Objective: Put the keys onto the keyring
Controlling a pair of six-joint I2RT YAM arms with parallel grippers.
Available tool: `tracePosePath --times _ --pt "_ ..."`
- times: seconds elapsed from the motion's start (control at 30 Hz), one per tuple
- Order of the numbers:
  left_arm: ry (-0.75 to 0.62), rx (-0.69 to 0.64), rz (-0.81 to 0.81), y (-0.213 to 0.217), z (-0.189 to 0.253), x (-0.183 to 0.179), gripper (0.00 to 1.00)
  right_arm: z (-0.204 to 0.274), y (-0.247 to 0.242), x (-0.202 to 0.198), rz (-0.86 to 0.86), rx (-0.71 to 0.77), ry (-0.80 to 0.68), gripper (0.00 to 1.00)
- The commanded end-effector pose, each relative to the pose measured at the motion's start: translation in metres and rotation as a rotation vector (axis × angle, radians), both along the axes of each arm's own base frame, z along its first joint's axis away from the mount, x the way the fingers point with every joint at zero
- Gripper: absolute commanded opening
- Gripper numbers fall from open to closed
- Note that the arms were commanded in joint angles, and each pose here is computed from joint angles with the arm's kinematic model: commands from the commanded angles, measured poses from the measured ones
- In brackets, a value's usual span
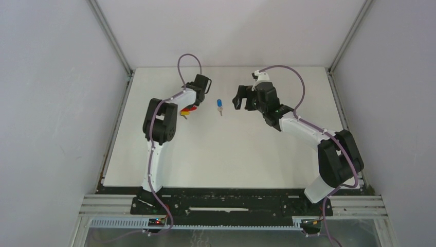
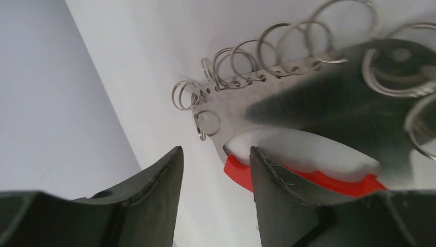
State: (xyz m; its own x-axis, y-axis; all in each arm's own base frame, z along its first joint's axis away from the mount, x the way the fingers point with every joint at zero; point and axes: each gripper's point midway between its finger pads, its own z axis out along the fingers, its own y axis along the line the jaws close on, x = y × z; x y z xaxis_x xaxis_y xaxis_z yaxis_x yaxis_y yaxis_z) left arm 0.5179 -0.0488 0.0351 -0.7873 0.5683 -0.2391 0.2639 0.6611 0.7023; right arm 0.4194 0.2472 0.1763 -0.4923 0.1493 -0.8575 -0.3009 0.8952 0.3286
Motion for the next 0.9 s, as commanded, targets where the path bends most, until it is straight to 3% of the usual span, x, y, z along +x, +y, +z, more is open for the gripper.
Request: tracePosePath --times 0.0,0.3,0.87 --pt "-0.016 0.046 -0.097 -0.018 0.019 -0.008 0.56 0.030 0.003 0.000 0.001 0.040 -0.051 1.00" --pt "-0.003 0.038 -0.143 -0.033 0.029 -0.038 0.66 0.027 -0.015 -0.004 -0.036 0.080 -0.020 1.00" --pt "0.056 -0.045 -0.240 -0.053 0.020 -0.095 0.54 0.022 -0.048 -0.016 -0.098 0.087 0.008 0.99"
